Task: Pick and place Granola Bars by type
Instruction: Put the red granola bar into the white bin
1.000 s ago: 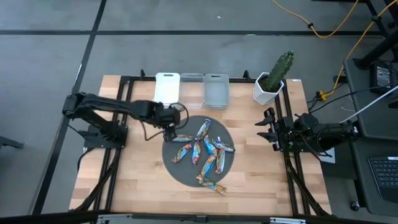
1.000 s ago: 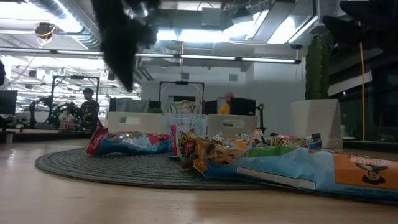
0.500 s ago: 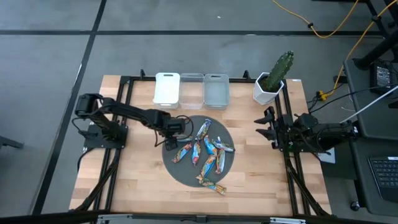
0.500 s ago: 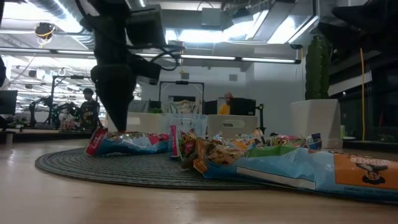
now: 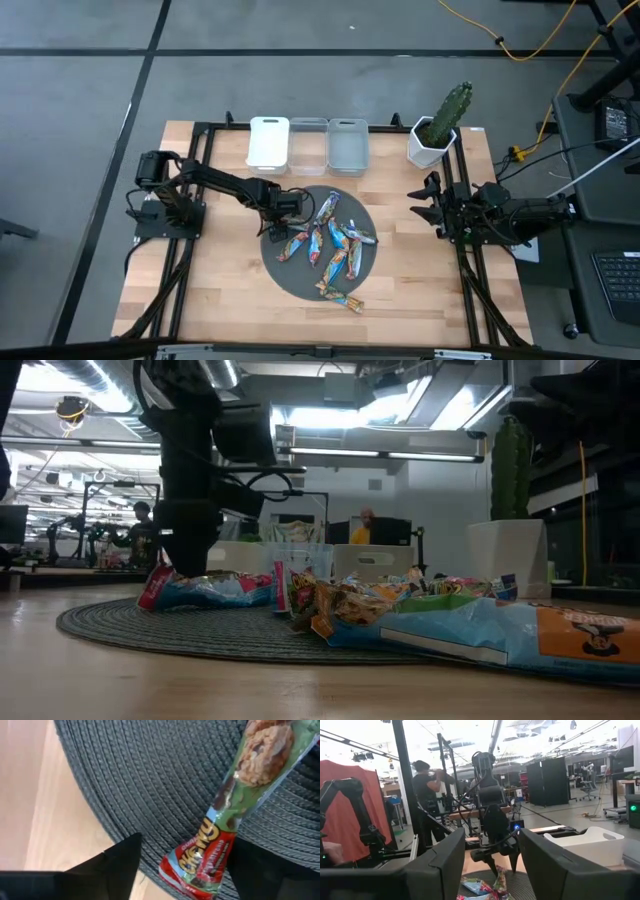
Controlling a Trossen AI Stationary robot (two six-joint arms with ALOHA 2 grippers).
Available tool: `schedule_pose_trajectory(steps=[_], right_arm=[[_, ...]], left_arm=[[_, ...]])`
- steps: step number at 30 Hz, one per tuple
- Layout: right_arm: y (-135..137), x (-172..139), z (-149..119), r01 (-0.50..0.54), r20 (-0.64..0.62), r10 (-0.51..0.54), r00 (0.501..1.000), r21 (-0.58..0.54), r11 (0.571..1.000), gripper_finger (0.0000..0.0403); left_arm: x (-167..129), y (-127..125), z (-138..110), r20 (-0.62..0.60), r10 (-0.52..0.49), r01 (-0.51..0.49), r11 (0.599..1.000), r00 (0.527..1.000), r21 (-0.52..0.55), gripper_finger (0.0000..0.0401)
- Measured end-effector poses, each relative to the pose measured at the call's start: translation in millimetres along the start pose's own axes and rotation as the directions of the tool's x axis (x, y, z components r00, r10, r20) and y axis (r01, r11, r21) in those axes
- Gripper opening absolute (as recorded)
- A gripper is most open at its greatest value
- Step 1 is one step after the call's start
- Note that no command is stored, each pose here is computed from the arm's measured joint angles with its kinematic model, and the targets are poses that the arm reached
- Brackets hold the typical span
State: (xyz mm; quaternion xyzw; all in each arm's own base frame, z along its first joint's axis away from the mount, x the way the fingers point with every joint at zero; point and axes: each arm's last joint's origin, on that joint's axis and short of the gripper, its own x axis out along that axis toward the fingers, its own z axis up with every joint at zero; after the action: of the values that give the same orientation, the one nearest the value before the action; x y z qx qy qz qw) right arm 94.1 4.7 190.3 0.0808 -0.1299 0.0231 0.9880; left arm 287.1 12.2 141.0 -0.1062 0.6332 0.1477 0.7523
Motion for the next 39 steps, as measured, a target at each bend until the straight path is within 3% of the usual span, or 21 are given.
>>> schedule_pose_trajectory(steps=[5, 9, 11, 17, 21, 25, 29, 33, 39], right_arm=[[0.0, 0.0, 0.0, 0.0, 0.0, 0.0, 1.0, 0.0, 1.0, 0.0189], [0.0, 0.0, -0.2, 0.0, -0.002, 0.0, 1.0, -0.001, 1.0, 0.0189], [0.0, 0.0, -0.2, 0.0, -0.002, 0.0, 1.0, -0.001, 1.0, 0.0189], [0.0, 0.0, -0.2, 0.0, -0.002, 0.0, 1.0, -0.002, 1.0, 0.0189], [-0.1, 0.0, -0.3, 0.001, -0.003, -0.001, 1.0, -0.002, 1.0, 0.0189], [-0.1, 0.0, -0.4, 0.001, -0.004, -0.001, 1.0, -0.002, 1.0, 0.0189], [-0.1, 0.0, -0.4, 0.001, -0.004, -0.001, 1.0, -0.002, 1.0, 0.0189], [-0.1, 0.0, -0.5, 0.001, -0.005, -0.001, 1.0, -0.002, 1.0, 0.0189], [-0.1, 0.0, -0.4, 0.003, -0.004, -0.003, 1.0, -0.002, 1.0, 0.0189]], left_arm=[[-8.7, 1.0, 1.1, -0.009, 0.017, -0.017, 0.999, 1.0, -0.038, 0.0148], [-35.4, -0.5, 12.6, 0.039, 0.001, 0.002, 0.997, 0.999, -0.078, 0.0055], [-53.5, -1.5, 20.1, 0.077, -0.011, 0.018, 0.996, 0.997, -0.082, 0.0029], [-141.8, 0.3, 48.5, 0.346, 0.0, 0.026, 0.997, 0.938, -0.068, 0.0031], [-222.3, 12.0, 52.7, 0.586, 0.108, -0.052, 0.992, 0.803, -0.112, 0.0043], [-269.9, 25.5, 45.5, 0.686, 0.153, -0.055, 0.985, 0.711, -0.162, 0.0029], [-296.0, 34.7, 39.6, 0.723, 0.166, -0.043, 0.982, 0.671, -0.186, 0.0022], [-305.5, 48.6, 40.0, 0.707, 0.21, -0.061, 0.971, 0.676, -0.23, 0.003], [-298.4, 110.6, 48.6, 0.632, 0.335, -0.113, 0.924, 0.699, -0.365, 0.0024]])
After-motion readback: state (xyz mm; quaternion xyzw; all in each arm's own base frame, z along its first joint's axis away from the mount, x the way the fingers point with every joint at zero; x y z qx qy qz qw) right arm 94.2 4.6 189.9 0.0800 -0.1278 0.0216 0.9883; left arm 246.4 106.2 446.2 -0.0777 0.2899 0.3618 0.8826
